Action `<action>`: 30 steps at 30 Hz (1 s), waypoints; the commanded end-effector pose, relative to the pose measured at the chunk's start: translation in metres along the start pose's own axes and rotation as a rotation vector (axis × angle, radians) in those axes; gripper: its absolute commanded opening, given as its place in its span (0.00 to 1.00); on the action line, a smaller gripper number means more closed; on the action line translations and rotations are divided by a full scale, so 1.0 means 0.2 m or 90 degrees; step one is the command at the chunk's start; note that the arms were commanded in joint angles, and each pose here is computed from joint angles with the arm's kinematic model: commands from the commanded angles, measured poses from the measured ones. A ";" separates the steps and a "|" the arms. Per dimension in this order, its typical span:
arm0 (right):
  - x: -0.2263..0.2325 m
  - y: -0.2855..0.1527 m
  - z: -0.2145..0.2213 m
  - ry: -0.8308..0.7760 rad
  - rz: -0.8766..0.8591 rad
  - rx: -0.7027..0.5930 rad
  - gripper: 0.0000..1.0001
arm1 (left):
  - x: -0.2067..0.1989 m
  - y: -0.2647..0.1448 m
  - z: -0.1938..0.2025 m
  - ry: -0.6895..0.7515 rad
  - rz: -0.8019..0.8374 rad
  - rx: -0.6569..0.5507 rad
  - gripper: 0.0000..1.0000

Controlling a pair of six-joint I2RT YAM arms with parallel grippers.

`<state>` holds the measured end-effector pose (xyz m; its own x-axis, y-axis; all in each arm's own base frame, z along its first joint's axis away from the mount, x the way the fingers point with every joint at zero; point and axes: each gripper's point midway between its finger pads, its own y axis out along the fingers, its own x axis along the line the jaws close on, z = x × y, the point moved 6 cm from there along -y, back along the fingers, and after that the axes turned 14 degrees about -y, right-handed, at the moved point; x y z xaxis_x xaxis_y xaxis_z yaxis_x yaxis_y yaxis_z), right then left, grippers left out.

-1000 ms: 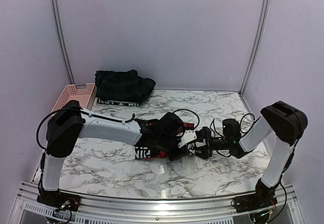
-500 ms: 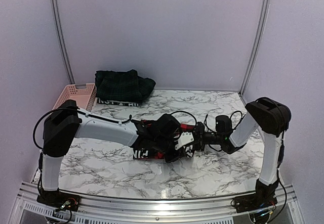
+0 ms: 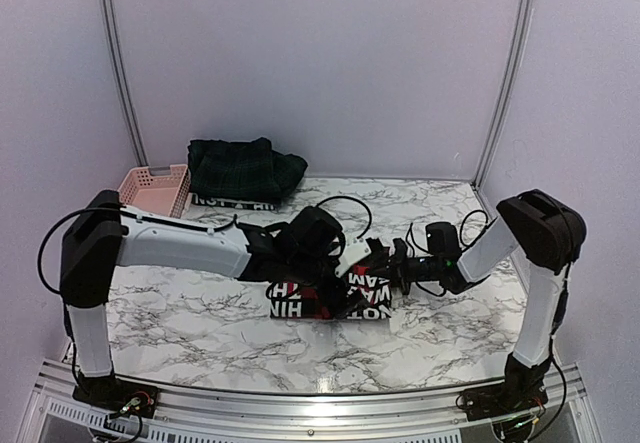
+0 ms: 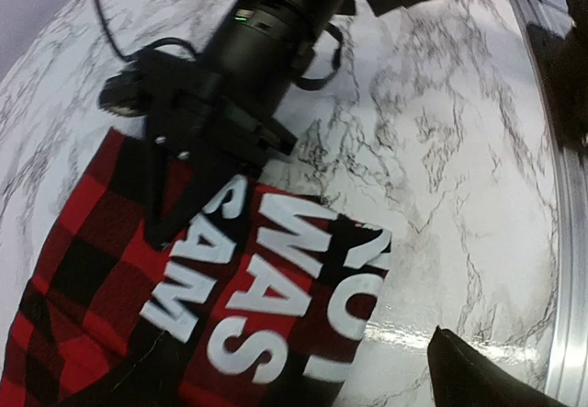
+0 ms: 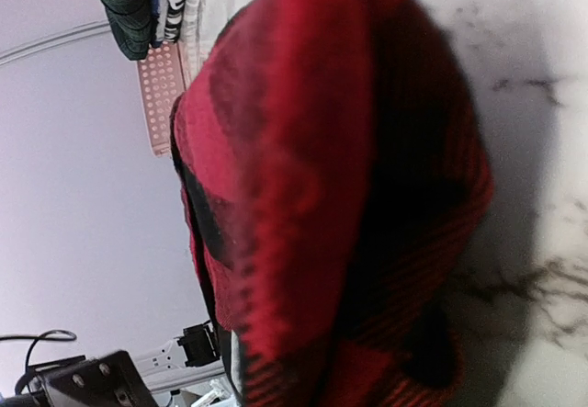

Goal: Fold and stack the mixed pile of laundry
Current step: Pass from the left arm to the right, then turn over the square-folded T-shirt at the center of the board.

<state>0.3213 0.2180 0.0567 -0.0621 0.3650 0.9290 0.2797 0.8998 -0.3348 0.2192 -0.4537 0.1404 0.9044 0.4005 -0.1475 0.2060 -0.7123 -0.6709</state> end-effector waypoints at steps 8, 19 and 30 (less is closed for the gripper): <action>0.11 -0.36 -0.13 -0.159 0.254 0.078 0.00 | 0.25 -0.51 -0.06 -0.199 -0.100 -0.096 0.99; 0.47 -1.00 -0.39 -0.334 0.693 0.005 0.00 | 0.34 -0.73 0.08 -0.242 -0.161 -0.080 0.99; 0.75 -1.12 -0.46 -0.364 0.941 -0.010 0.00 | 0.48 -1.05 0.32 -0.306 -0.256 -0.084 0.99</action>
<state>0.3438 0.0370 0.3030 -0.0395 0.9789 -0.2005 0.5417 -0.1476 -0.8275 0.2437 -0.2507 0.2276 0.5323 0.8057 -0.2598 0.5600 -0.5653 -0.6057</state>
